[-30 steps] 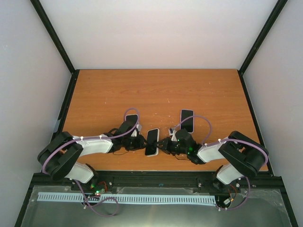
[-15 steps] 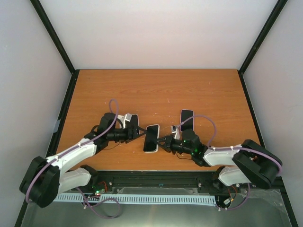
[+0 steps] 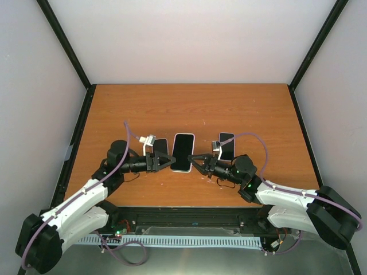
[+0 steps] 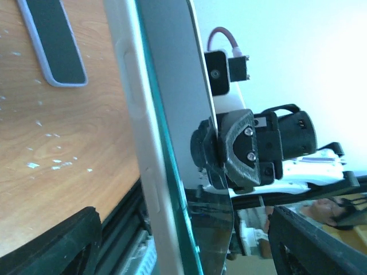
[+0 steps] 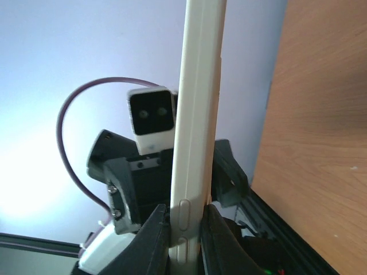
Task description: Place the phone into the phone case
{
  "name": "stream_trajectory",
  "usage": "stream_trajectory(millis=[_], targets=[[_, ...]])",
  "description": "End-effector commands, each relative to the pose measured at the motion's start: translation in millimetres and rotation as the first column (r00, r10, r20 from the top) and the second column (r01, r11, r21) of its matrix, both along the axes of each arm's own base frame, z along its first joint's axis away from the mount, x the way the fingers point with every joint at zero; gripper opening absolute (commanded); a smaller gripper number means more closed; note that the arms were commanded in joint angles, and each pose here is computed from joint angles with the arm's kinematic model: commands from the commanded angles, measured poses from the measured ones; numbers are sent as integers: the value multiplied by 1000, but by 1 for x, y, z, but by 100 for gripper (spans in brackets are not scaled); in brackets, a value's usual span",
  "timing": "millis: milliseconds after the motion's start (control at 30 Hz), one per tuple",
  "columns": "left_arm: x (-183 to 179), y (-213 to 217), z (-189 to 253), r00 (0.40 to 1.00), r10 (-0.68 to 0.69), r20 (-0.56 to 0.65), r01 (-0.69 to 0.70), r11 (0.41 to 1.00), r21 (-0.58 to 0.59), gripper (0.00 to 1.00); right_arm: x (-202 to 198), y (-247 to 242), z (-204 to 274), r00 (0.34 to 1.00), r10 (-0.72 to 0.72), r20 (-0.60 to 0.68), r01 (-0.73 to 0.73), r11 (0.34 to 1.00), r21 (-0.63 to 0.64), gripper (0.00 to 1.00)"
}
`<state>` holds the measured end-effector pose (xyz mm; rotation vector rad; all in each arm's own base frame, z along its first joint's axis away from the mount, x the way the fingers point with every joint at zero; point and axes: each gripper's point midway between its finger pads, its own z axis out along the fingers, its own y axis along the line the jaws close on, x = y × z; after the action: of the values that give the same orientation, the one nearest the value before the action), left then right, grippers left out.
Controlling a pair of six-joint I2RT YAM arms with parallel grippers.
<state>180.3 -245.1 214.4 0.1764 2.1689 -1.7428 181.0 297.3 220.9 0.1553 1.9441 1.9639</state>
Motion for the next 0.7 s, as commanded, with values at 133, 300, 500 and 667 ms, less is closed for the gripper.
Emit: stream_trajectory(millis=[133, 300, 500, 667], targets=[[-20, -1, 33, 994, -81, 78, 94, 978, -185, 67, 2, -10, 53, 997, -43, 60, 31, 981, 192, 11], [-21, 0, 32, 995, -80, 65, 91, 977, -191, 45, 5, -12, 52, 997, -59, 44, 49, 978, 201, 11], [-17, -1, 29, 996, -68, 55, 77, 979, -188, 17, 5, -8, 43, 999, -42, 29, 36, 983, 179, 14], [-11, -2, 26, 998, -49, 46, 56, 985, -163, 2, 5, -6, 31, 999, -38, 14, 35, 990, 138, 18]])
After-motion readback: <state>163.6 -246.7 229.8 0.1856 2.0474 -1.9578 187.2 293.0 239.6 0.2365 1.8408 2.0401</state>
